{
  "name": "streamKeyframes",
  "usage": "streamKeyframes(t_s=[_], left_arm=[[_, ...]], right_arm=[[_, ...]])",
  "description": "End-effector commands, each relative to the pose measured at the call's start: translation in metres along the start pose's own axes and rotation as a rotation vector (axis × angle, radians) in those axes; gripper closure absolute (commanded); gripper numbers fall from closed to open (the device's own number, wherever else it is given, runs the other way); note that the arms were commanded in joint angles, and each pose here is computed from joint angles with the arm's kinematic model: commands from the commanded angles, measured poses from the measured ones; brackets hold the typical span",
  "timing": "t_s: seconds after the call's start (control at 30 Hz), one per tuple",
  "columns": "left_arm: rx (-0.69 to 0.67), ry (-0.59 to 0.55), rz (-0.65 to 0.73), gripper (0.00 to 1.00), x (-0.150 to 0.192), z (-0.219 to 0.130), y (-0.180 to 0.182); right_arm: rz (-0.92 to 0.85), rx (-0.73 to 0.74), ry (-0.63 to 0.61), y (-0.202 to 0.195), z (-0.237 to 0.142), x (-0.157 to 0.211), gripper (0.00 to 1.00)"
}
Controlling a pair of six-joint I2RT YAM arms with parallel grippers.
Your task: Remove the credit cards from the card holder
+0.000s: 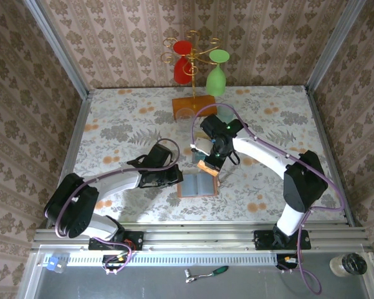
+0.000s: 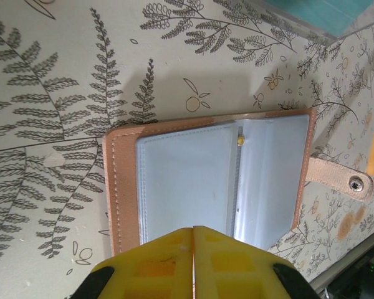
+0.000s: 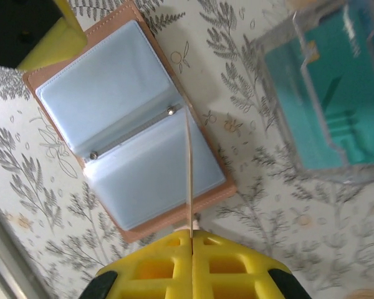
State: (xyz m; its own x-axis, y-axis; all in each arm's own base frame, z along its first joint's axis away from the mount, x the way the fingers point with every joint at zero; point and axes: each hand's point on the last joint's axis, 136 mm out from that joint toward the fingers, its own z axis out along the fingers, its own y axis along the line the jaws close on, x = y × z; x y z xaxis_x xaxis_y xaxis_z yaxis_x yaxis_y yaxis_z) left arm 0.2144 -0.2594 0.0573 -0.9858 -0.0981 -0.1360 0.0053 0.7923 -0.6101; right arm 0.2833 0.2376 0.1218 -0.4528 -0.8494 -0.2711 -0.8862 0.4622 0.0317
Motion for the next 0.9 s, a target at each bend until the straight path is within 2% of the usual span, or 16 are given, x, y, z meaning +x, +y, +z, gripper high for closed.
streamKeyframes(t_s=[0.0, 0.53, 0.87], left_arm=[[-0.029, -0.001, 0.012, 0.91, 0.003, -0.007, 0.010], [-0.027, -0.024, -0.007, 0.90, -0.008, -0.011, 0.015], [-0.033, -0.024, -0.034, 0.90, -0.013, -0.011, 0.021]], right_arm=[[-0.168, 0.041, 0.062, -0.020, -0.010, 0.004, 1.00], [-0.210, 0.112, -0.016, -0.098, -0.033, -0.042, 1.00], [-0.232, 0.143, -0.023, -0.135, -0.020, -0.064, 1.00]])
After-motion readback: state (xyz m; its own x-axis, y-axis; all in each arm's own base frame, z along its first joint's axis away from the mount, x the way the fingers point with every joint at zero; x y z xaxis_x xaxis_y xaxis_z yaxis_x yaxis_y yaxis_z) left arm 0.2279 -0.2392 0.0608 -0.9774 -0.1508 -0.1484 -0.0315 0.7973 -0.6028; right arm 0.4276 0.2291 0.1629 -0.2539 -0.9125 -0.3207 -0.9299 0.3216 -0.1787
